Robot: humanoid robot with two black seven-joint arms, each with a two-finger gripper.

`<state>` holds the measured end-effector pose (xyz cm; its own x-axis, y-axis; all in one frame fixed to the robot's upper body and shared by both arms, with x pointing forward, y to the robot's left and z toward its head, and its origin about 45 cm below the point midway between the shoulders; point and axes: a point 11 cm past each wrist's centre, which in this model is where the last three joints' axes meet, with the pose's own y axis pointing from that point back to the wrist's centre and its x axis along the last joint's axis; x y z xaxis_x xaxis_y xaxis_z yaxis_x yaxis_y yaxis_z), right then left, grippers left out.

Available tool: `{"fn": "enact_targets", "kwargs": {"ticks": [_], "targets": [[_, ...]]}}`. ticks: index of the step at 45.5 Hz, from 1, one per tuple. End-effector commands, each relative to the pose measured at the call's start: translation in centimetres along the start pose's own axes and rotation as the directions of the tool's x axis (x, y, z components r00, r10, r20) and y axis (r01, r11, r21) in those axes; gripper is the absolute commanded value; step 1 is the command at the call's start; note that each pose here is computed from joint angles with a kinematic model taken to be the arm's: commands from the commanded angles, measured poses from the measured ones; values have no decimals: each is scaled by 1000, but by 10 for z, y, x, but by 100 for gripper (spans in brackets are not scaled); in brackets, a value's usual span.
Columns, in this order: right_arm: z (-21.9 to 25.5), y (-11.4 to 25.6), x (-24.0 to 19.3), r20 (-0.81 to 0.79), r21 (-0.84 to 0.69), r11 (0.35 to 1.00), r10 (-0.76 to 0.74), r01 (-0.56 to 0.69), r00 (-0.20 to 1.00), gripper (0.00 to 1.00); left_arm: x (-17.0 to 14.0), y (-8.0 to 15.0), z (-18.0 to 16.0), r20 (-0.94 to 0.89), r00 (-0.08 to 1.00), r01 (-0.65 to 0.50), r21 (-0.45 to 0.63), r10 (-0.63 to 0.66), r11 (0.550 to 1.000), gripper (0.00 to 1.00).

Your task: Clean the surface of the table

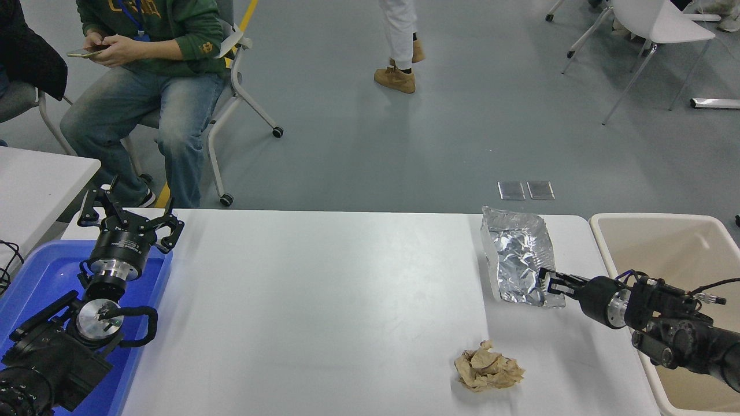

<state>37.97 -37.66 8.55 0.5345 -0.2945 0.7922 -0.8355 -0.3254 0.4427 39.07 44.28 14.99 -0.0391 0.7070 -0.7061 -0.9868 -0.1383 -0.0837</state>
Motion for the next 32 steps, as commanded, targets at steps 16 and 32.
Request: {"fn": "enact_targets", "kwargs": {"ticks": [16, 32], "targets": [[-37, 19, 46, 414, 80, 974, 160, -211, 896, 0, 0, 0, 0, 0, 1000, 1, 0, -1, 1000, 100], [-27, 60, 87, 436, 78, 959, 214, -273, 874, 0, 0, 0, -1, -1, 1000, 1, 0, -1, 1000, 100]]}}
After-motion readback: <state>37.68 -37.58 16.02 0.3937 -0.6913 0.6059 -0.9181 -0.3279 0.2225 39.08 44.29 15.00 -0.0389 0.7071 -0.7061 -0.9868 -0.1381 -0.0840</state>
